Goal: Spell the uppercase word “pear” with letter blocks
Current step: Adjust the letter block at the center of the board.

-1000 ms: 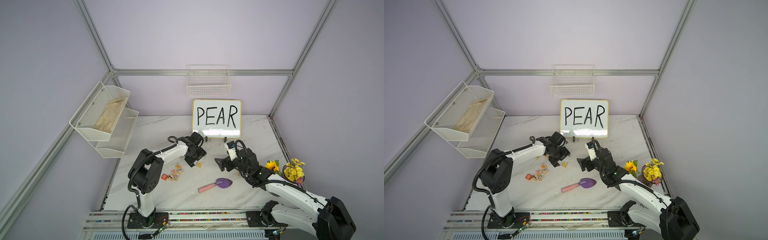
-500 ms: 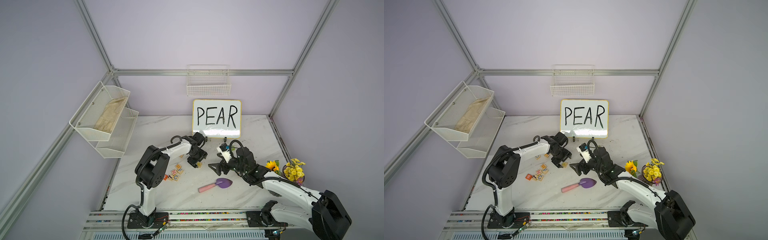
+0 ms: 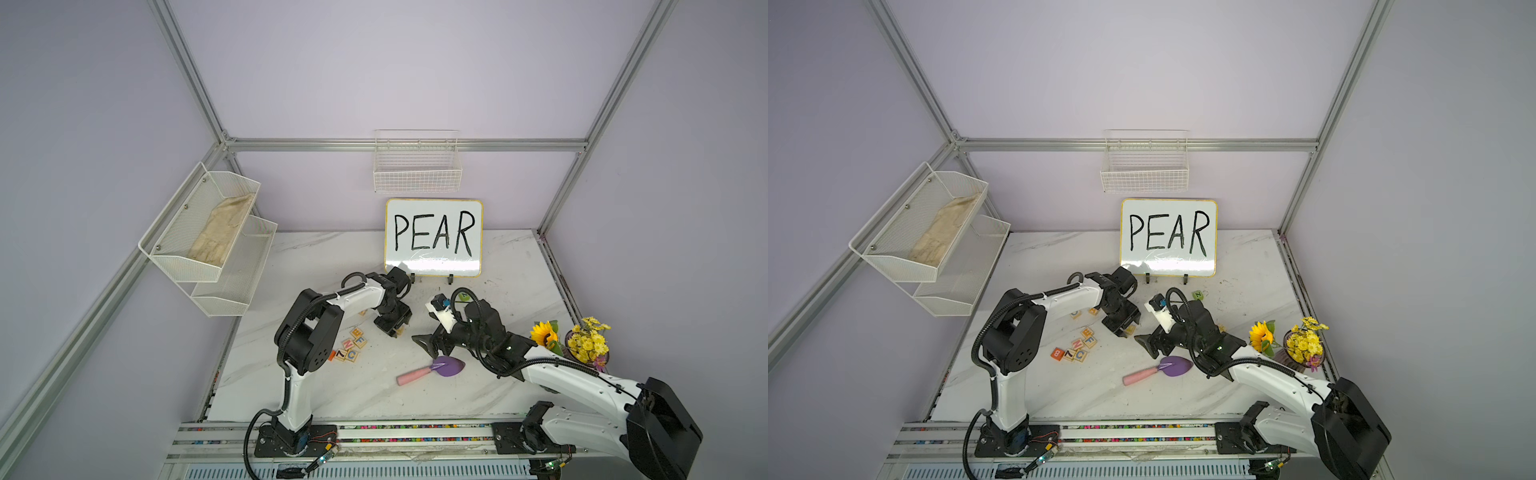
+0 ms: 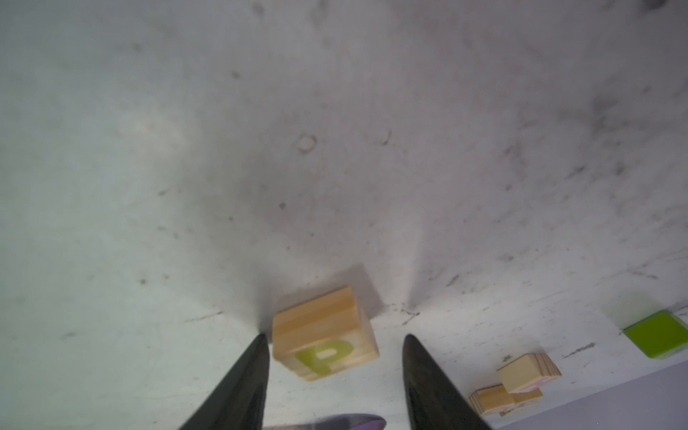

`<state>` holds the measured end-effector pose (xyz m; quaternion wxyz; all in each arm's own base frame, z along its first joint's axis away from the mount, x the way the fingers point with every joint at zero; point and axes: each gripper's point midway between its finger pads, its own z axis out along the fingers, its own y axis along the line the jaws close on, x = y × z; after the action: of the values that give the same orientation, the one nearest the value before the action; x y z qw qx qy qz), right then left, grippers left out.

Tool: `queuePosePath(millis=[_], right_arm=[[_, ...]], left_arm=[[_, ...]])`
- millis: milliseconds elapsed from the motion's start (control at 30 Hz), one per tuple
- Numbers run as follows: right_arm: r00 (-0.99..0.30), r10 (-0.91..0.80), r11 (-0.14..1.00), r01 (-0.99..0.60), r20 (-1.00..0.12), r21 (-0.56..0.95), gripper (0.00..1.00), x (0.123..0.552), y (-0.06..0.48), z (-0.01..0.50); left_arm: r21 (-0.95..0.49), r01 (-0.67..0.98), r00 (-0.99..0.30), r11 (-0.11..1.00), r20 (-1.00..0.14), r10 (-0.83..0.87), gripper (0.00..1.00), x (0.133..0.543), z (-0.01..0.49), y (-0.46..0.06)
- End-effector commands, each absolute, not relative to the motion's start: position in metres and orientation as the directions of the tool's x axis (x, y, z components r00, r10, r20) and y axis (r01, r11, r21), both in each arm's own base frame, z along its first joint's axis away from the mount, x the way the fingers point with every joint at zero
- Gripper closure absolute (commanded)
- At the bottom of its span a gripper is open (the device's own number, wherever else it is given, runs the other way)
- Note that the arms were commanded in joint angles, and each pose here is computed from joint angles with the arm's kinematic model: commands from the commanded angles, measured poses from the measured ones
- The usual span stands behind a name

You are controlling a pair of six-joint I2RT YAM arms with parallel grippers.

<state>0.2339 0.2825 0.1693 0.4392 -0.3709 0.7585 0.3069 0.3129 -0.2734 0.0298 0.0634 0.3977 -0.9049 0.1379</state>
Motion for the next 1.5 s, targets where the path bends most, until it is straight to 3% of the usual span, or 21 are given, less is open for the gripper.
queuePosePath(millis=[0, 433, 733, 933, 1133, 1267, 1467], right_arm=[[-0.329, -0.305, 0.544, -0.830, -0.894, 0.120, 0.04, 0.232, 0.278, 0.171], [-0.330, -0.295, 0.577, -0.810, -0.897, 0.108, 0.04, 0.235, 0.272, 0.169], [-0.325, -0.289, 0.609, -0.788, -0.901, 0.089, 0.04, 0.240, 0.267, 0.169], [-0.326, -0.291, 0.623, -0.778, -0.899, 0.081, 0.04, 0.242, 0.265, 0.167], [-0.337, -0.289, 0.643, -0.762, -0.896, 0.079, 0.04, 0.245, 0.262, 0.163], [-0.350, -0.295, 0.654, -0.752, -0.889, 0.079, 0.04, 0.247, 0.261, 0.159], [-0.384, -0.314, 0.672, -0.736, -0.868, 0.082, 0.04, 0.249, 0.258, 0.151]], left_arm=[[-0.240, -0.723, -0.690, 0.648, 0.208, -0.693, 0.48, 0.329, 0.043, -0.284], [-0.201, -0.680, -0.733, 0.705, 0.169, -0.659, 0.52, 0.328, 0.041, -0.274], [-0.133, -0.616, -0.787, 0.776, 0.138, -0.601, 0.65, 0.327, 0.035, -0.266], [-0.125, -0.567, -0.824, 0.814, 0.083, -0.561, 0.69, 0.333, 0.044, -0.260], [-0.059, -0.386, -0.923, 0.921, 0.020, -0.385, 0.74, 0.331, 0.046, -0.248], [-0.036, -0.130, -0.991, 0.991, -0.030, -0.131, 0.72, 0.334, 0.045, -0.256], [0.063, 0.169, -0.979, 0.984, -0.103, 0.175, 0.72, 0.336, 0.045, -0.252]])
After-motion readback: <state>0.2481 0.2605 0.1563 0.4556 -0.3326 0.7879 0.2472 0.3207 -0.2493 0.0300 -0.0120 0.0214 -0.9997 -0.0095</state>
